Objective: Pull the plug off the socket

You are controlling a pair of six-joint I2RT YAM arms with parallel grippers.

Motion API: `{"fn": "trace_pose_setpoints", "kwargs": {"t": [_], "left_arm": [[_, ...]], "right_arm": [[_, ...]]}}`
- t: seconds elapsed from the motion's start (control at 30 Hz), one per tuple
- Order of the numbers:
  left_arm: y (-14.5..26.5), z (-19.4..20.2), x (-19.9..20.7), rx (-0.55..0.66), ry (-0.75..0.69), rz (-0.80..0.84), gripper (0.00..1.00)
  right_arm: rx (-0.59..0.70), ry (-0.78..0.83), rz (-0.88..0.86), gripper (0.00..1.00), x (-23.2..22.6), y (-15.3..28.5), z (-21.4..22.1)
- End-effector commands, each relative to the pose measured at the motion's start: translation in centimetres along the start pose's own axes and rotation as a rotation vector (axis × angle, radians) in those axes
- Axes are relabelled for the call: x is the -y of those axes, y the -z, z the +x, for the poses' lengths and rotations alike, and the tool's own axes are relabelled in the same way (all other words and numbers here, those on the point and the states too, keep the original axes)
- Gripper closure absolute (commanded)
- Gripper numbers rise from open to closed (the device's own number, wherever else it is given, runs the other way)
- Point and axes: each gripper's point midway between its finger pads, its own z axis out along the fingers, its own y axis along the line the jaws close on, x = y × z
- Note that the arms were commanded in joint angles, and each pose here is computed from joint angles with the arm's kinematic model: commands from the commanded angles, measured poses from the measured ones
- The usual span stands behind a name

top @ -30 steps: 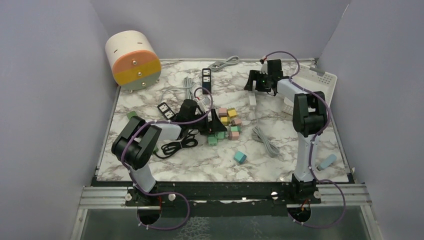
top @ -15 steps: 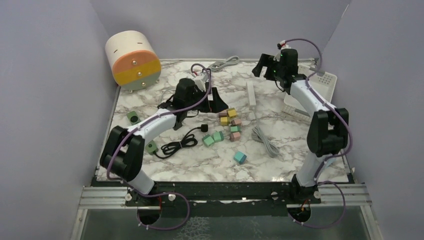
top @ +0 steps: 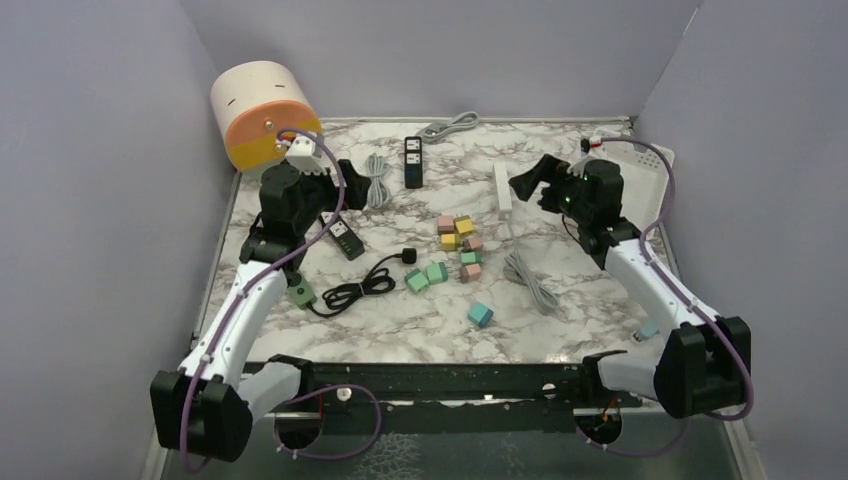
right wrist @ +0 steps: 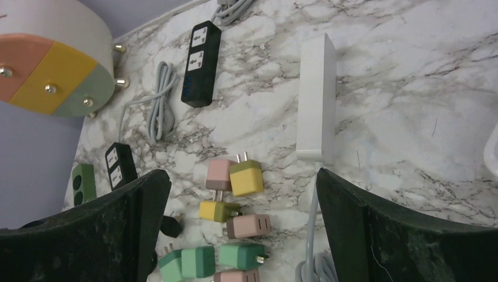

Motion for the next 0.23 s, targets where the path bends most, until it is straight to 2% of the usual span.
{"fn": "trace_pose_setpoints", "kwargs": {"t": [0.0, 0.2], "left_arm": [[2.9, -0.6, -3.5, 0.059, -0.127, -0.192, 0.01], [3.8, -2.0, -3.2, 0.123, -0.144, -0.186, 0.01]], "right_arm": [[0.056, 0.025, -0.091, 0.00, -1.7, 2.0, -0.3], [0.096, 0.032, -0.119, 0.00, -2.3, 2.4, -0.8]]}}
